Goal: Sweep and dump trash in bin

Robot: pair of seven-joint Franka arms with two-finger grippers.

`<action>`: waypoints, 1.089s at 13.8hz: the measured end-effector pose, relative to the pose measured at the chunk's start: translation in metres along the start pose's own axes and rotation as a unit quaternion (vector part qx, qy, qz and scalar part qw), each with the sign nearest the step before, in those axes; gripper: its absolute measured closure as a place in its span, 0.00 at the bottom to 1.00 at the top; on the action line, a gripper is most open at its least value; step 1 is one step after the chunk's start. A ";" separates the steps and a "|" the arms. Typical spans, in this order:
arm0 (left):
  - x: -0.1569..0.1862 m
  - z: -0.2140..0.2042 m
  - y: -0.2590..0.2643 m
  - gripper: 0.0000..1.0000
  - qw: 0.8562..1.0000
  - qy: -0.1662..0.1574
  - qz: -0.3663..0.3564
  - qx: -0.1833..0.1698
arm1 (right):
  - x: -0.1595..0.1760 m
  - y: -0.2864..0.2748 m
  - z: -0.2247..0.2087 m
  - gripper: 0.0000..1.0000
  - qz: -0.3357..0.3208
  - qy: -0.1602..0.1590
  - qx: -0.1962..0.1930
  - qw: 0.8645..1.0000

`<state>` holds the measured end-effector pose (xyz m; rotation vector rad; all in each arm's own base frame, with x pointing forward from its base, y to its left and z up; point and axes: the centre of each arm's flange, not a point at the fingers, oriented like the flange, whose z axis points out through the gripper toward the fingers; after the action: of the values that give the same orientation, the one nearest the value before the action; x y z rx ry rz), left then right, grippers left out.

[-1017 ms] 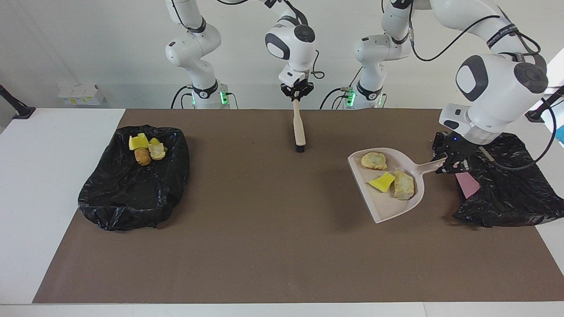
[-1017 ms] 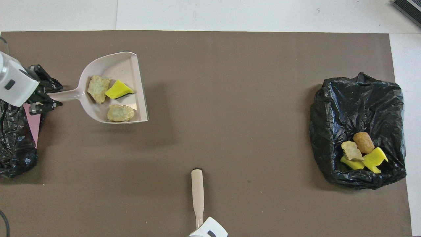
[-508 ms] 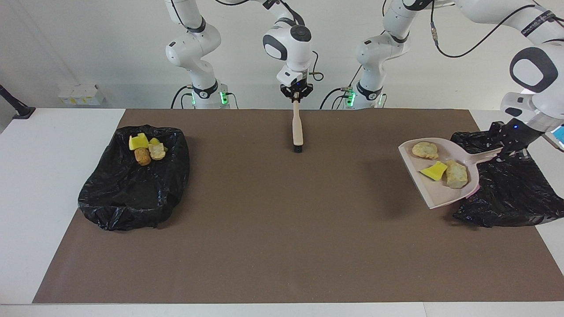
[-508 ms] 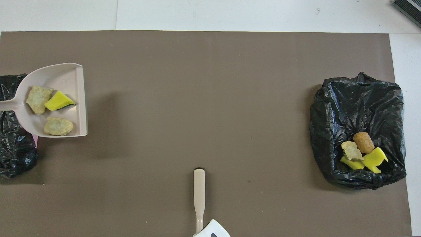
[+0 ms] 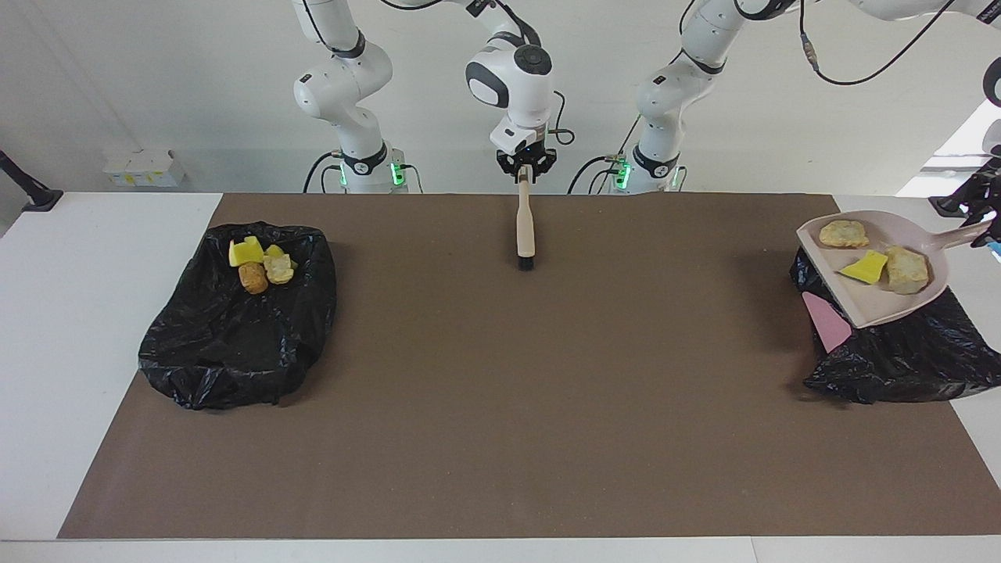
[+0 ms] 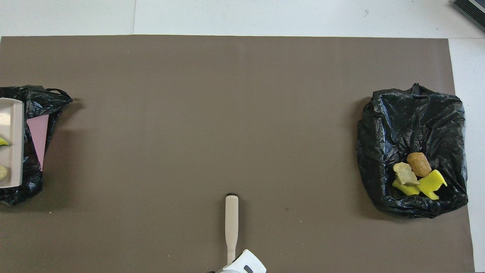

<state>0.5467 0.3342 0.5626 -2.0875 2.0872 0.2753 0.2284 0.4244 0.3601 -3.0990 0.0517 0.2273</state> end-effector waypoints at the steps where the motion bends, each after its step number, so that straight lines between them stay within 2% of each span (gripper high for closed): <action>1: -0.007 -0.003 -0.005 0.68 0.999 -0.036 0.012 0.003 | 0.010 0.001 -0.007 0.36 0.006 0.004 0.007 1.000; 2: -0.011 -0.004 -0.010 0.68 0.997 -0.070 0.024 0.008 | 0.023 0.004 -0.016 0.36 0.014 0.008 0.015 1.000; 3: -0.013 -0.005 -0.016 0.68 0.994 -0.101 0.036 0.014 | 0.042 0.010 -0.027 0.29 0.029 0.014 0.026 0.999; 4: -0.015 -0.005 -0.021 0.68 0.991 -0.123 0.046 0.021 | 0.064 0.019 -0.040 0.29 0.048 0.022 0.037 0.998; 5: -0.015 -0.003 -0.025 0.68 0.989 -0.137 0.054 0.027 | 0.089 0.031 -0.053 0.24 0.062 0.032 0.046 0.996; 6: -0.013 0.003 -0.029 0.68 0.986 -0.151 0.057 0.027 | 0.114 0.046 -0.067 0.13 0.071 0.045 0.053 0.995; 7: -0.009 0.013 -0.032 0.68 0.984 -0.167 0.050 0.022 | 0.143 0.066 -0.082 0.07 0.079 0.060 0.060 0.993; 8: -0.001 0.021 -0.036 0.68 0.982 -0.182 0.043 0.016 | 0.167 0.085 -0.094 0.06 0.087 0.072 0.064 0.992; 9: 0.011 0.026 -0.042 0.68 0.979 -0.198 0.046 0.011 | 0.187 0.102 -0.103 0.01 0.094 0.084 0.064 0.990; 11: 0.031 0.025 -0.052 0.68 0.970 -0.234 0.061 0.005 | 0.228 0.135 -0.126 0.00 0.114 0.115 0.061 0.985; 15: 0.023 0.012 -0.049 0.68 0.945 -0.315 0.082 -0.012 | 0.288 0.198 -0.178 0.00 0.120 0.155 0.058 0.979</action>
<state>0.5957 0.3154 0.5446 -1.5423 1.8450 0.8659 0.5320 0.2115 0.4882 -2.9736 0.4316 -0.2466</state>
